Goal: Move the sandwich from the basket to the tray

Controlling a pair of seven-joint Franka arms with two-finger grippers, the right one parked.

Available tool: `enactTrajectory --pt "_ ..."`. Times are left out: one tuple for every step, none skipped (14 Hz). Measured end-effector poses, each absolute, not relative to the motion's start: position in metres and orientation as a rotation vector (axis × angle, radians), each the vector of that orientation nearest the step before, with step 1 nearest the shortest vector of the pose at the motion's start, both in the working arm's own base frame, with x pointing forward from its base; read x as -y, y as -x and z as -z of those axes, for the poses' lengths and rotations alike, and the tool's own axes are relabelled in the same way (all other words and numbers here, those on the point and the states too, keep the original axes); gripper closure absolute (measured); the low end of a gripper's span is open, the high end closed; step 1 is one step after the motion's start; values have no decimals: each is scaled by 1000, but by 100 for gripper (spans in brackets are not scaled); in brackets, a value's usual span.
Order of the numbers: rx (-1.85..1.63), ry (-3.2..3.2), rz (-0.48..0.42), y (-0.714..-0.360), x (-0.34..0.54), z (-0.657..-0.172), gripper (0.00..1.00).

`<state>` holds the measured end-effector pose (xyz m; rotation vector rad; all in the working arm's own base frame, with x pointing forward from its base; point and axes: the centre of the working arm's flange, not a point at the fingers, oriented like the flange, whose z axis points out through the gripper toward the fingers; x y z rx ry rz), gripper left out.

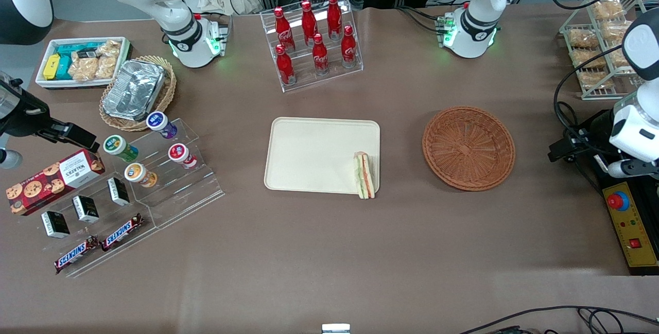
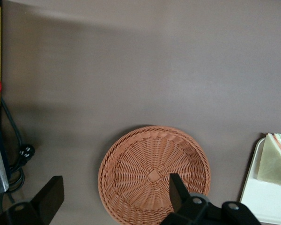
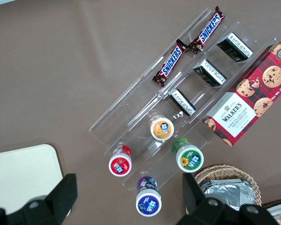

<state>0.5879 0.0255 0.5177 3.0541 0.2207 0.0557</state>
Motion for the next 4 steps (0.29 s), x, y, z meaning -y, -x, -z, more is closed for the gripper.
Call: enactTrajectory --pt "-229 -3055 -58 -588 -30 -524 0" --pt "-233 -3059 -62 -588 -33 -531 0" --pt "-231 -3064 -70 -587 -33 -536 0" --pt "-227 -3066 -73 -587 -32 -539 0"
